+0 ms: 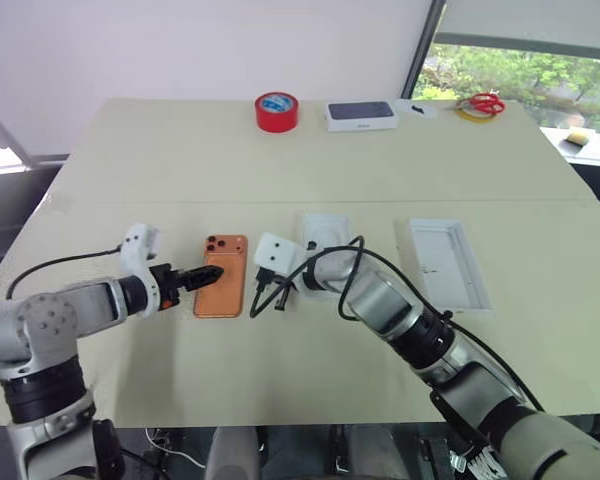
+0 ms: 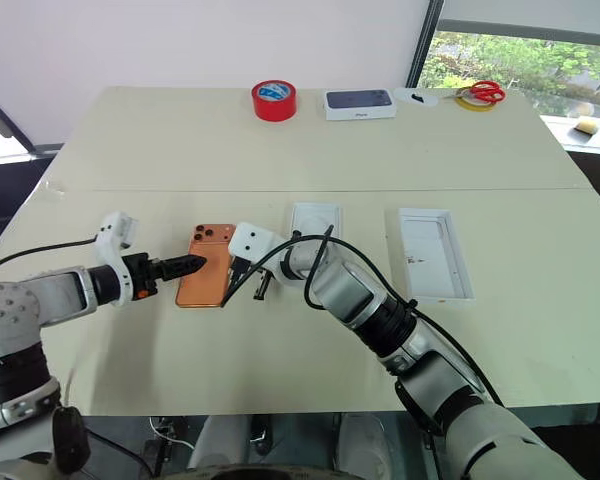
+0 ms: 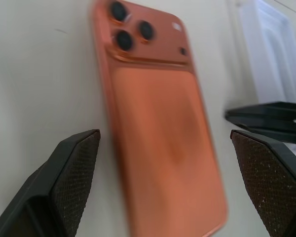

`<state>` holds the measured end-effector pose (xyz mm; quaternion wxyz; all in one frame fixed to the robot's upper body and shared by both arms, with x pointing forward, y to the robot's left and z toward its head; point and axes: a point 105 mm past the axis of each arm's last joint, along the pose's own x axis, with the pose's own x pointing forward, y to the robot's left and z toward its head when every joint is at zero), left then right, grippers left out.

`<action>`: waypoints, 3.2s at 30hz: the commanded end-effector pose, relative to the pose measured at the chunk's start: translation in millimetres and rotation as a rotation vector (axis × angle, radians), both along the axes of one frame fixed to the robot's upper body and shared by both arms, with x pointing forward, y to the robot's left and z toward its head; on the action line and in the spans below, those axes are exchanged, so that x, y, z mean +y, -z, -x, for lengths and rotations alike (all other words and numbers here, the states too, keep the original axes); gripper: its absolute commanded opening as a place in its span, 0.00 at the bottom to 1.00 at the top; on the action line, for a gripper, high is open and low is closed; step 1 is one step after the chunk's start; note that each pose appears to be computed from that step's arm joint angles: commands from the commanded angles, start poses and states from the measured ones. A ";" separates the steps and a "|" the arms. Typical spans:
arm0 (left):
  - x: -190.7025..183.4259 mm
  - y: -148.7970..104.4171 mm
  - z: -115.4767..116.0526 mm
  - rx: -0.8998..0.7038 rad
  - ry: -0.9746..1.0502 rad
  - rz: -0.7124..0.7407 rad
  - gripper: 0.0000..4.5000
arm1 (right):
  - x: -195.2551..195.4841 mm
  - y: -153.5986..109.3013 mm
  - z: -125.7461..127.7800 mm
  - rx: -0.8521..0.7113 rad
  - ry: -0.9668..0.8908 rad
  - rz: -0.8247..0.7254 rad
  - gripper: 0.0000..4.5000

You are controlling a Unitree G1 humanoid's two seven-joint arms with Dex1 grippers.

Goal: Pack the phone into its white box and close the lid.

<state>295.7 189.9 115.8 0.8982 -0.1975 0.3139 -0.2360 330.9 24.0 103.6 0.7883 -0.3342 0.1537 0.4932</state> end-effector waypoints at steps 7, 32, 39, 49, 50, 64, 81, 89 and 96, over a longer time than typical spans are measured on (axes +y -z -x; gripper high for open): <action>-53.6 11.7 10.9 0.067 0.158 0.164 0.99 | 0.9 -0.5 2.7 -0.012 -0.018 0.006 0.00; -18.6 -0.2 -11.4 0.065 -0.040 0.259 0.99 | -0.8 5.1 5.6 -0.014 -0.009 0.010 0.00; -18.6 0.3 -9.9 0.062 -0.048 0.267 0.36 | -0.8 5.3 6.3 -0.014 -0.009 0.010 0.00; -18.9 -4.1 -10.5 0.050 -0.069 0.359 0.11 | -12.8 -24.8 0.5 -0.082 0.031 -0.078 0.00; -19.7 -4.9 -10.6 0.047 -0.072 0.374 0.04 | -15.9 -31.7 -0.1 -0.103 0.037 -0.102 0.00; -95.4 -44.6 -25.9 -0.014 0.071 0.602 0.00 | -145.2 -83.5 34.6 -0.102 0.162 -0.437 0.00; -181.2 -23.6 -51.0 0.130 0.185 0.544 0.00 | -220.5 -67.3 66.0 -0.097 0.406 -0.395 0.00; -178.9 -19.7 -49.8 0.132 0.184 0.538 0.22 | -216.9 -68.1 69.8 -0.088 0.379 -0.402 0.00; -171.6 -31.5 -46.9 0.092 0.208 0.549 0.93 | -214.7 -68.3 66.9 -0.090 0.367 -0.395 0.00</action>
